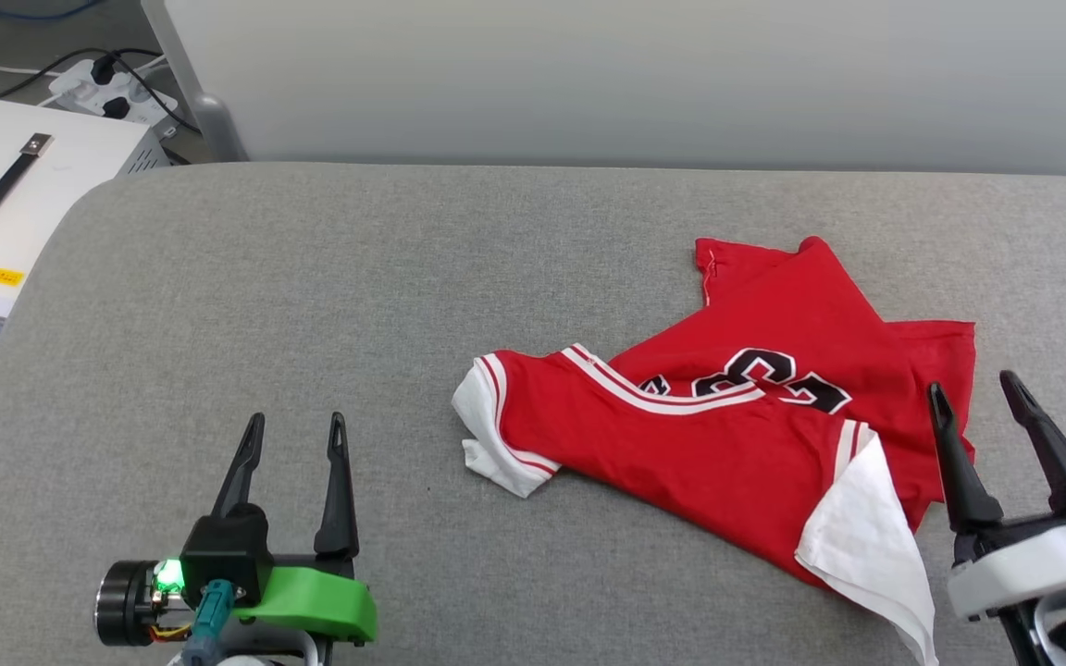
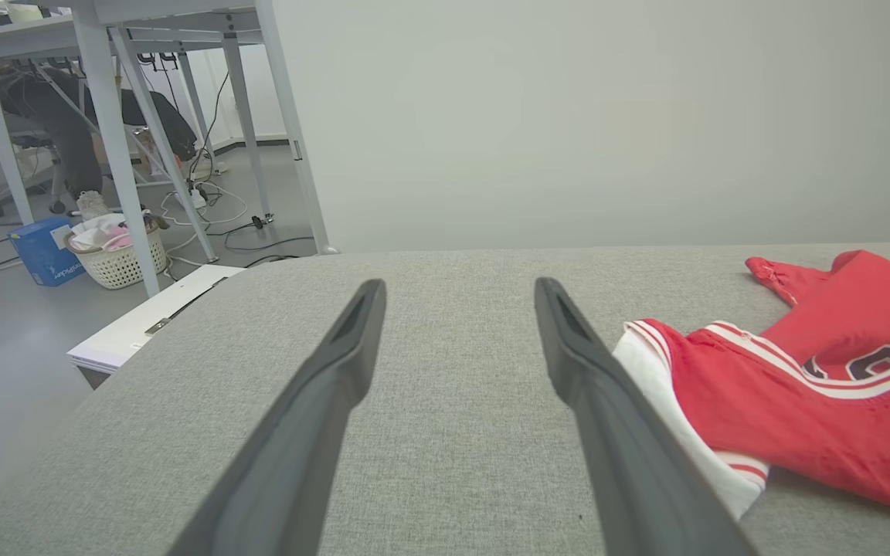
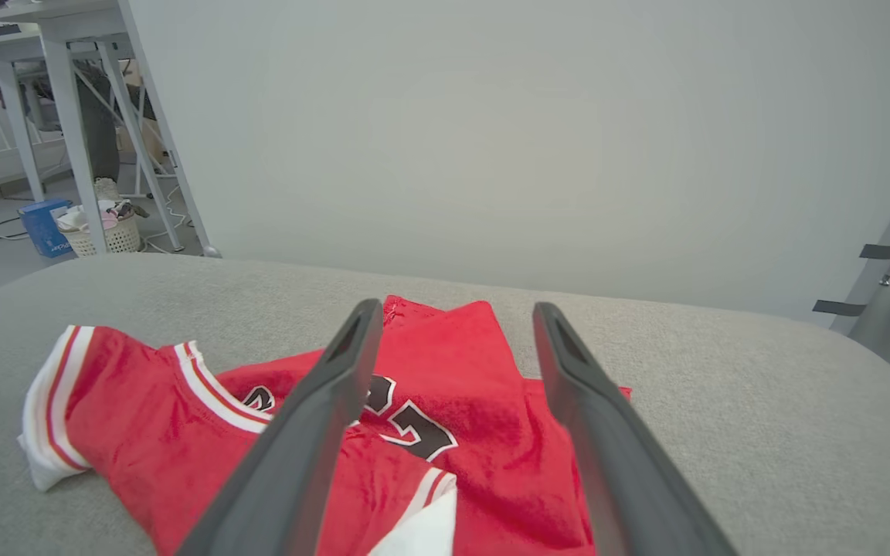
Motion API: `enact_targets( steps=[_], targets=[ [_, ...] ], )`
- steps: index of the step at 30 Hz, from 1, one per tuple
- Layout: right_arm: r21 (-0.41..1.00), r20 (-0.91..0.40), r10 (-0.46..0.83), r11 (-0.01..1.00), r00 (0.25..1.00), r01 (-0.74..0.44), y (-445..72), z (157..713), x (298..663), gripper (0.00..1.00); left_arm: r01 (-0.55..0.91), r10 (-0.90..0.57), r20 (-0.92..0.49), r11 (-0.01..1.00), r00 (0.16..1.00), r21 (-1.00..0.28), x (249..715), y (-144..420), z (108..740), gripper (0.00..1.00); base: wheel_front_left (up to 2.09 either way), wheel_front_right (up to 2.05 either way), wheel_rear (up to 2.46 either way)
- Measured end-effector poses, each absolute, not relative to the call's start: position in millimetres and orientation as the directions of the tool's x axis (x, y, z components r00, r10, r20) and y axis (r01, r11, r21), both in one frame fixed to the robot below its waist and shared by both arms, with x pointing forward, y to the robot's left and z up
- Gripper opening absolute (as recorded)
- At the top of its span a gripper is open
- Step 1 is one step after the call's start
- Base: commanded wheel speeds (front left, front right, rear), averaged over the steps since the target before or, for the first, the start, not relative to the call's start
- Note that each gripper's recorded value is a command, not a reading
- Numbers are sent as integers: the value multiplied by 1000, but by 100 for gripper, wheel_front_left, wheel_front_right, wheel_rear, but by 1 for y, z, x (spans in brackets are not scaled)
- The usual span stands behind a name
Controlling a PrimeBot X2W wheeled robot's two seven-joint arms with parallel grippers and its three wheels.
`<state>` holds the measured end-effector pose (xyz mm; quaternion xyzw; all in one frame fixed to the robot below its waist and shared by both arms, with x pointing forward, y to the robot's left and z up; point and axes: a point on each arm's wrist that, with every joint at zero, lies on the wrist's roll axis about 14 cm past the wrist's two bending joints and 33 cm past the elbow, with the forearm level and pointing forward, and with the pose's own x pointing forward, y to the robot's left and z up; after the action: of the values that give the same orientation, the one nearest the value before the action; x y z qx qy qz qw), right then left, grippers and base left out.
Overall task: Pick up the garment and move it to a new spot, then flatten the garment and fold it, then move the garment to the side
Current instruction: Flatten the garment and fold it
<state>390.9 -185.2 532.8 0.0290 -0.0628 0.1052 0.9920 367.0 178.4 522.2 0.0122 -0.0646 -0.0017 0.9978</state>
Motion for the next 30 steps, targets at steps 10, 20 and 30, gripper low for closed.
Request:
enact_targets(
  steps=[10, 20, 30],
  targets=[
    [84, 110, 59, 994, 992, -68, -197, 517, 355, 100, 20, -23, 148, 999, 989, 26, 363, 174, 528, 100, 0, 0, 0],
    [60, 148, 26, 998, 989, -35, -211, 530, 356, 100, 24, -28, 145, 999, 989, 27, 362, 173, 528, 100, 0, 0, 0],
    [-95, 59, 164, 983, 985, -158, -221, 580, 434, 100, 33, -36, 118, 999, 992, 25, 370, 170, 518, 100, 0, 0, 0]
  ],
)
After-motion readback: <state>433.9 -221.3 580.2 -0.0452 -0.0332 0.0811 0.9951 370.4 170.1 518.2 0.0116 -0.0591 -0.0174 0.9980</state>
